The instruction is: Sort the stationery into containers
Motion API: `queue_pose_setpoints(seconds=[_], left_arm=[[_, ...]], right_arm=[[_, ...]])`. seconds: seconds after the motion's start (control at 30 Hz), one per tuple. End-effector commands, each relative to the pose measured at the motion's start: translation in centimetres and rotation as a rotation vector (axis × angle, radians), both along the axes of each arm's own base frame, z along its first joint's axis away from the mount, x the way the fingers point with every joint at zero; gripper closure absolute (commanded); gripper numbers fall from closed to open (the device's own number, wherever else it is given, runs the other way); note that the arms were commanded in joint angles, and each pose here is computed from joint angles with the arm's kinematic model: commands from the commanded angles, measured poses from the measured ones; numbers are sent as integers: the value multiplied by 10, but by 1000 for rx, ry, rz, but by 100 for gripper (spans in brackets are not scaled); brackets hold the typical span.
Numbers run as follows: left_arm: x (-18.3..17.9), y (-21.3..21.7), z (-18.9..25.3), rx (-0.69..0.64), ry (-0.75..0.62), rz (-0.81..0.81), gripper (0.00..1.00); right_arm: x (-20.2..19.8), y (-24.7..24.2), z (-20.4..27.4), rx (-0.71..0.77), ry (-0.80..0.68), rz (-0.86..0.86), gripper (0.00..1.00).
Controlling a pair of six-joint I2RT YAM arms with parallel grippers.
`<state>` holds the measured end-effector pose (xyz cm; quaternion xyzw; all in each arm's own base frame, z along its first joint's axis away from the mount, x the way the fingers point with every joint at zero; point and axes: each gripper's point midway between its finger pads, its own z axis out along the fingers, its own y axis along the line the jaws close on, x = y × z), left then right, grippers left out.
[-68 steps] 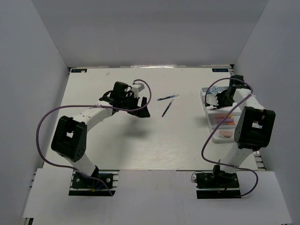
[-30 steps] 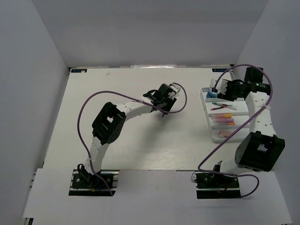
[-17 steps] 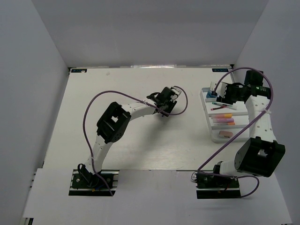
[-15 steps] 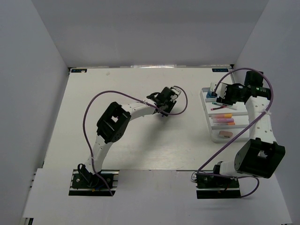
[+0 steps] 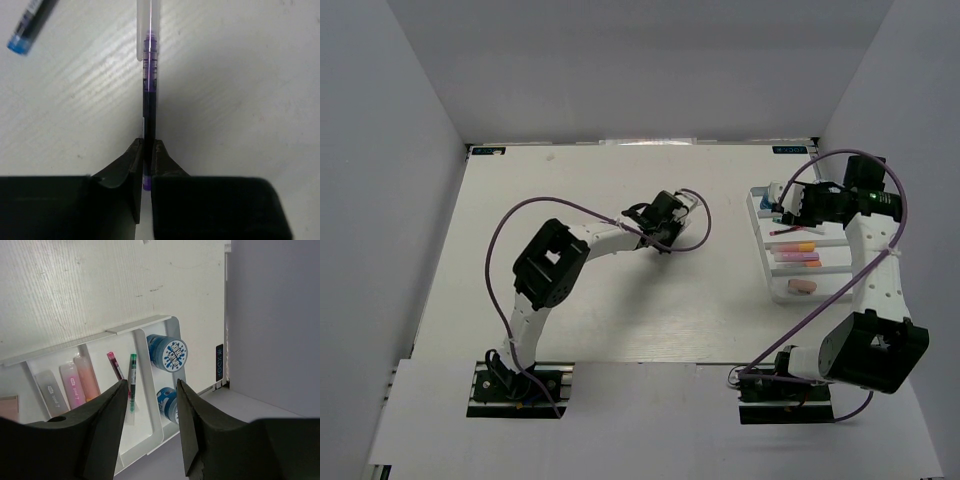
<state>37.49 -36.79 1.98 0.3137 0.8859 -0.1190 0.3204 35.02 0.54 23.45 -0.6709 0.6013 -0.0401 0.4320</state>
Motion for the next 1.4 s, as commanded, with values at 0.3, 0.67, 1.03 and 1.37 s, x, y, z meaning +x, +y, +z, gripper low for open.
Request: queue_pose_setpoints(seconds=[0.3, 0.67, 1.03, 1.37], left_arm=[[-139, -29, 121, -577, 502, -408, 100], [-155, -21, 173, -831, 735, -450, 100], [-144, -6, 176, -921, 799, -397, 100], [-147, 3, 180, -954, 826, -380, 100]], right_arm=[[-108, 114, 14, 86, -190, 497, 41], [-102, 193, 14, 64, 24, 587, 42], [-127, 213, -17, -27, 76, 656, 42], [-131, 226, -41, -69, 126, 663, 45]])
